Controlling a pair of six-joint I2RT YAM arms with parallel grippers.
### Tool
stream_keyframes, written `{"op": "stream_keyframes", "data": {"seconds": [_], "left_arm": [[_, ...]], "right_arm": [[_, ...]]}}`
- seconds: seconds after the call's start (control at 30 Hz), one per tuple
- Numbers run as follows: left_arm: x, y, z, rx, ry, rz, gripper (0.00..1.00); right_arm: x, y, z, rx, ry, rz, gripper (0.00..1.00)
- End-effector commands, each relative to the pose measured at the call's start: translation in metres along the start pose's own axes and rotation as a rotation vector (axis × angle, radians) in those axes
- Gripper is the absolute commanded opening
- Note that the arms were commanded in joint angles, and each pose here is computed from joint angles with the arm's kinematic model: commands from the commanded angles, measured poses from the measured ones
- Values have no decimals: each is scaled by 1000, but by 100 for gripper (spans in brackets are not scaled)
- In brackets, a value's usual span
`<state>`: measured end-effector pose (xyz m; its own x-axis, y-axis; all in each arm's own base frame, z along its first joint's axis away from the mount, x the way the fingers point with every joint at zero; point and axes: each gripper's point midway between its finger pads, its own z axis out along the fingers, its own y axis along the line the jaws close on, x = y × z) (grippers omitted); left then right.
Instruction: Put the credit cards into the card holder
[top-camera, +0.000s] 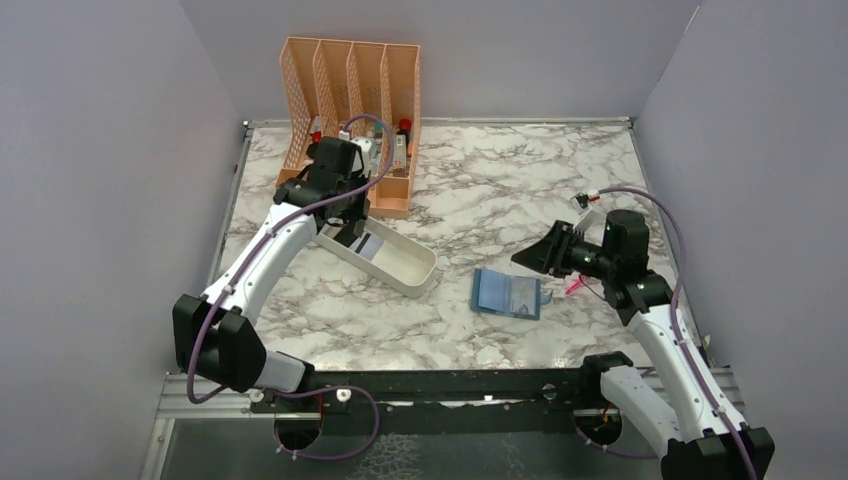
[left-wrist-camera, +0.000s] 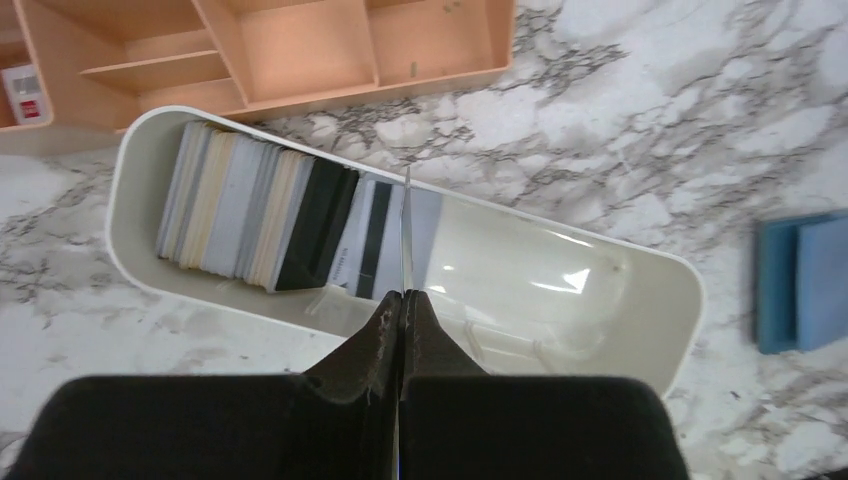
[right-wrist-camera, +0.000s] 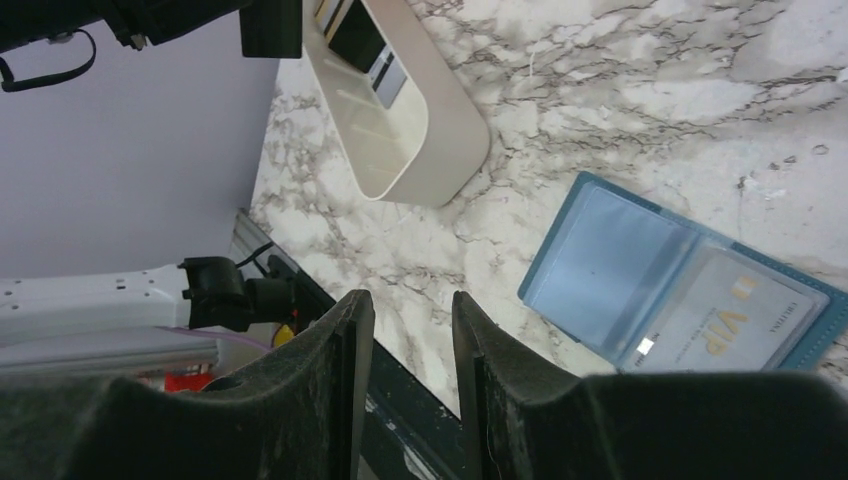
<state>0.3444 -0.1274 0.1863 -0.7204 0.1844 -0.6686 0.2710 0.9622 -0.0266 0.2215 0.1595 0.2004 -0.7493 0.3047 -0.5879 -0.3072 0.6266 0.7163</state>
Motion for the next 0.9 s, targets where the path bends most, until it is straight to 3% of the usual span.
{"op": "stream_keyframes", "data": {"seconds": [0.0,0.17,0.37,0.87], "left_arm": [[-29,-46,-33,249,-125,-104,0],[-49,-116,-77,703,-267,-214,0],[-47,-158,-109,1097,-254,-423,0],[-28,-242,-119,1264,-139,-421,0]], "right_arm": [[-4,35,-6,-166,-3,-21,41],[2,47,-5,-277,4,1,39],[0,55,-5,-350,-18,5,36],[-10,73,-3,-480,-16,109,39]]}}
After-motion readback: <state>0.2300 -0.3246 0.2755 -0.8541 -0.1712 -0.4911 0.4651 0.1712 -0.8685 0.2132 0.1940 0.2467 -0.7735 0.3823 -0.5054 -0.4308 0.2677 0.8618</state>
